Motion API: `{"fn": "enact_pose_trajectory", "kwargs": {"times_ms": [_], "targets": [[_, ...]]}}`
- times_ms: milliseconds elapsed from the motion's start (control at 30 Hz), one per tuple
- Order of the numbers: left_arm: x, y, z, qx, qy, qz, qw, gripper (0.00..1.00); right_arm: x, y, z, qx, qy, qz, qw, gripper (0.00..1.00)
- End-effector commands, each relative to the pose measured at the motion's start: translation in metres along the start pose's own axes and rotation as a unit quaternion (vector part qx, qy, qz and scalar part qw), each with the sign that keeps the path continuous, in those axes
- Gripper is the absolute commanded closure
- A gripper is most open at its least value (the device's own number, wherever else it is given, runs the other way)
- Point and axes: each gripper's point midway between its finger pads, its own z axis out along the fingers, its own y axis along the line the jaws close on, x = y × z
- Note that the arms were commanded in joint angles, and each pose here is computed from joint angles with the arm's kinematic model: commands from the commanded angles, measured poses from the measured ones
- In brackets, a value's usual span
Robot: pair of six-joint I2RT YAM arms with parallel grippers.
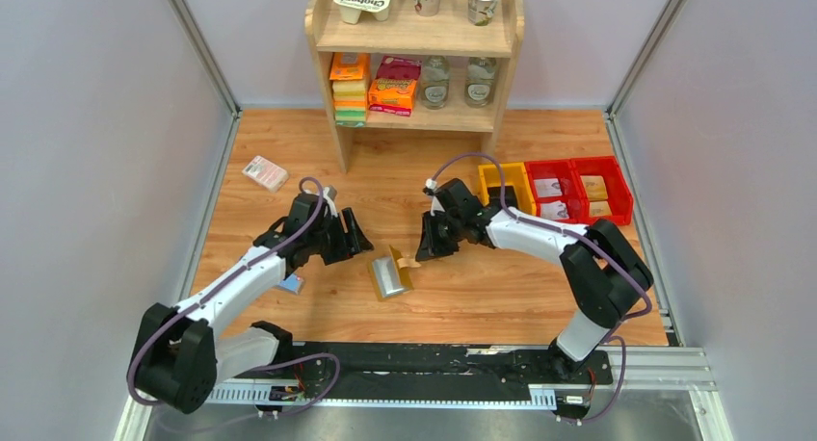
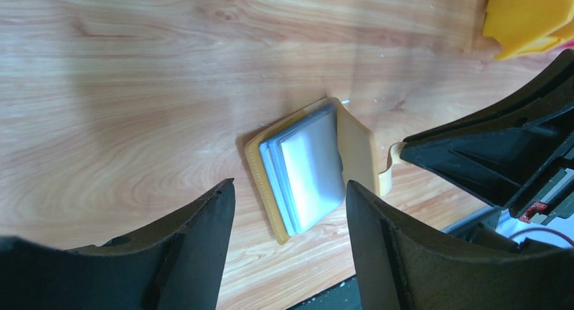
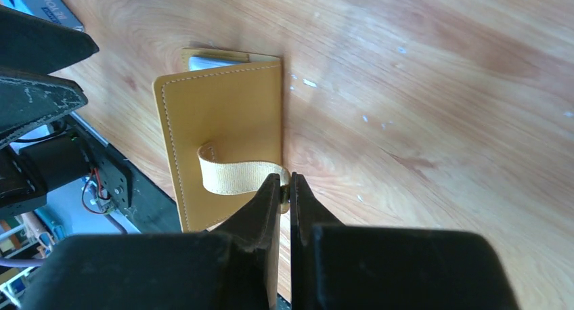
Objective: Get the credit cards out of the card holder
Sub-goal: Open the card holder at the center of the board.
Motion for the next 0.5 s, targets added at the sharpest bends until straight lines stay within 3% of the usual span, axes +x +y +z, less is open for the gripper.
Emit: {"fn": "enact_pose_trajectory", "kwargs": {"times_ms": [0, 367, 467], "targets": [[-0.009, -0.04, 0.006, 0.072, 0.013, 0.032, 0.997, 0.32, -0.011, -0.014, -0.016, 0.025, -0.041, -0.012, 0.999, 1.0], [0.017, -0.051, 0.034, 0.069, 0.105, 0.043, 0.991, 0.37, 0.004, -0.081, -0.028, 0.142, -0.045, -0.006, 0.989, 0.99], [0.022, -0.045, 0.038, 0.056, 0.118, 0.041, 0.991, 0.37, 0.007, -0.088, -0.035, 0.165, -0.046, -0.011, 0.985, 0.95]]}}
